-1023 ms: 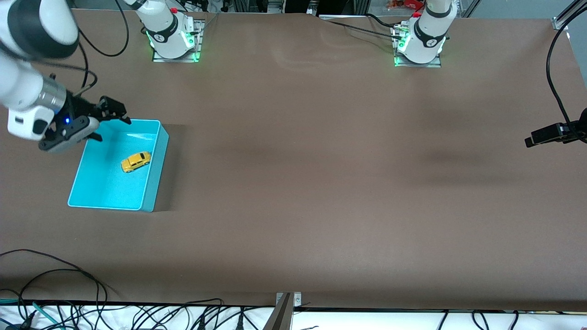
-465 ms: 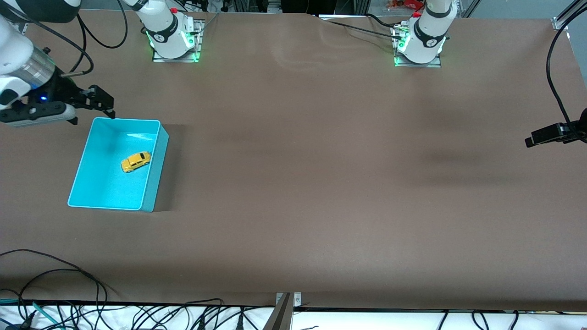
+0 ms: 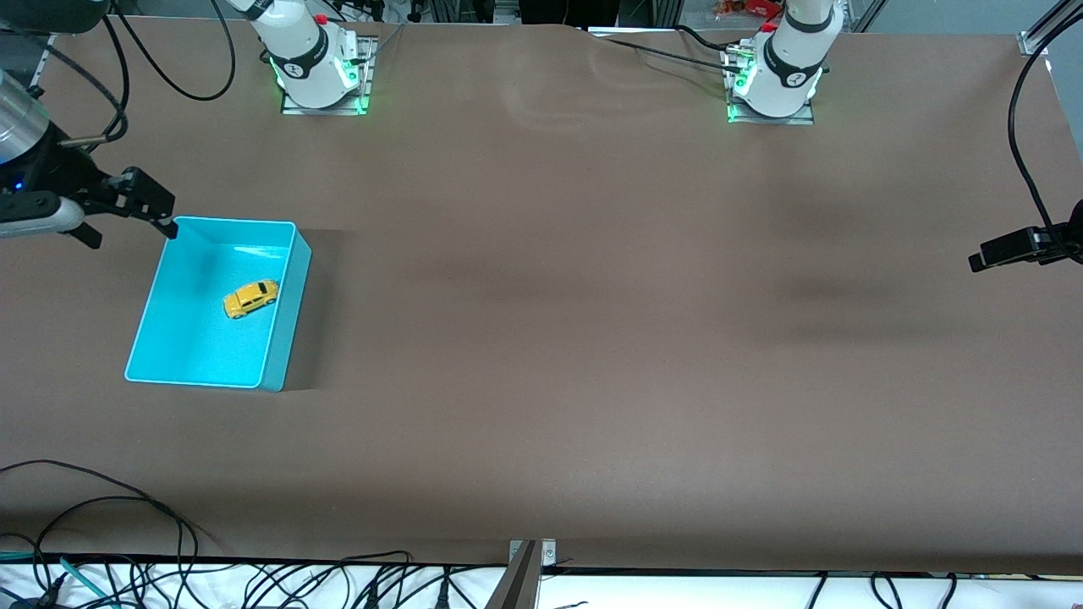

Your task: Wind up and store yellow beetle car

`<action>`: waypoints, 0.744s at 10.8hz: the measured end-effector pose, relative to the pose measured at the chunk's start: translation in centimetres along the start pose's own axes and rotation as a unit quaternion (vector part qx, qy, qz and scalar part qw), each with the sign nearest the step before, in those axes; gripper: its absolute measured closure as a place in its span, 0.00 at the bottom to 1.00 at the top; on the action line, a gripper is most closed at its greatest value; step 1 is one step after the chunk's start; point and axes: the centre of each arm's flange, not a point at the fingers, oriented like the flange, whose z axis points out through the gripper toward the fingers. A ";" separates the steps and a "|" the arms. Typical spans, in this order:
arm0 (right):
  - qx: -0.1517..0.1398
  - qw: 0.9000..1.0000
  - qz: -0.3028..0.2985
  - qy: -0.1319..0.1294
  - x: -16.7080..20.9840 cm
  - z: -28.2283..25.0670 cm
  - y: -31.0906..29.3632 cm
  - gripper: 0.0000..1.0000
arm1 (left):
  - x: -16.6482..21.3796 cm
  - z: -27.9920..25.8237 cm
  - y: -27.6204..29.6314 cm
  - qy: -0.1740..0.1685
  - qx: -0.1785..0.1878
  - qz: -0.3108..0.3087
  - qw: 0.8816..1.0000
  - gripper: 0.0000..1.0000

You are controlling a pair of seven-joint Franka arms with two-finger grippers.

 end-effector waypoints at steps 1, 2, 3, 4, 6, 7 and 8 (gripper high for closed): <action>0.000 1.000 0.003 -0.001 0.2 0.1 0.3 0.00 | 0.0 0.0 0.0 0.000 0.000 0.000 1.000 0.00; 0.000 1.000 0.004 -0.001 0.3 0.2 0.4 0.00 | 0.0 0.0 0.0 0.000 0.000 0.000 1.000 0.00; 0.000 1.000 0.007 -0.002 0.3 0.2 0.4 0.00 | 0.0 0.0 0.0 0.000 0.000 0.000 1.000 0.00; 0.000 1.000 0.014 -0.002 0.3 0.2 0.4 0.00 | 0.0 0.0 0.0 0.000 0.000 0.000 1.000 0.00; 0.000 1.000 0.020 -0.001 0.4 -0.1 0.3 0.00 | 0.0 0.0 0.0 0.000 0.000 0.000 1.000 0.00; 0.001 1.000 0.028 -0.005 0.3 -0.1 0.2 0.00 | 0.0 0.0 0.0 0.000 0.000 0.000 1.000 0.00; 0.001 0.999 0.033 -0.012 0.2 0.1 0.1 0.00 | 0.0 0.0 0.0 0.000 0.000 0.000 1.000 0.00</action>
